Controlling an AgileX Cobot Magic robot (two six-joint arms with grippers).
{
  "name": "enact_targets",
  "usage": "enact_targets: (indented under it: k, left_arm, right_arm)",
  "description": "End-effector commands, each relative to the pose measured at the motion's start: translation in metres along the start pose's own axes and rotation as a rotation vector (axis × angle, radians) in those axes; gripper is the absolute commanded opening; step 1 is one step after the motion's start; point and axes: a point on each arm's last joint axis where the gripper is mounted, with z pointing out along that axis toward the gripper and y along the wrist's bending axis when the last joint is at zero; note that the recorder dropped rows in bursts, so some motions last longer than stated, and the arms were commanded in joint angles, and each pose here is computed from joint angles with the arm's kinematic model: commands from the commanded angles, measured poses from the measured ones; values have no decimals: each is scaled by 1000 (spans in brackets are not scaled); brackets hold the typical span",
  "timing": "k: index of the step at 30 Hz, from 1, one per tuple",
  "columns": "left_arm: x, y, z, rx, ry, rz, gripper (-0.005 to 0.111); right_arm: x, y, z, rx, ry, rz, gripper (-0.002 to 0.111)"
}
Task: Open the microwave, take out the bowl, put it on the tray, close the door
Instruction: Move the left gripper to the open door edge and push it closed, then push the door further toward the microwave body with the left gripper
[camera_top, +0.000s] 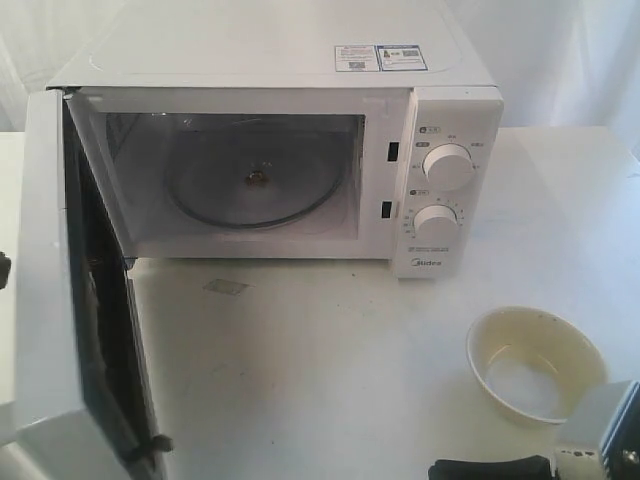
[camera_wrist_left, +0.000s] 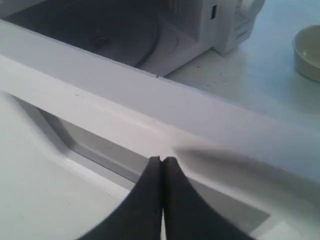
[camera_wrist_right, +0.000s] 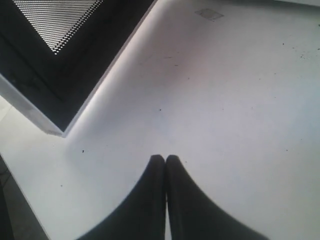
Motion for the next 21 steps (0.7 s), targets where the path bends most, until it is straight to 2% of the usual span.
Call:
enact_targets:
  k: [1, 12, 21]
  left_arm:
    - [-6, 0, 11, 97, -32, -8, 0]
    - [-12, 15, 36, 132, -92, -48, 0]
    - [-29, 22, 54, 182, -295, -12, 0]
  right_arm:
    - [1, 0, -1, -7, -15, -12, 0]
    - [-13, 7, -3, -79, -166, -43, 0]
    - [-12, 11, -3, -117, -161, -134, 0]
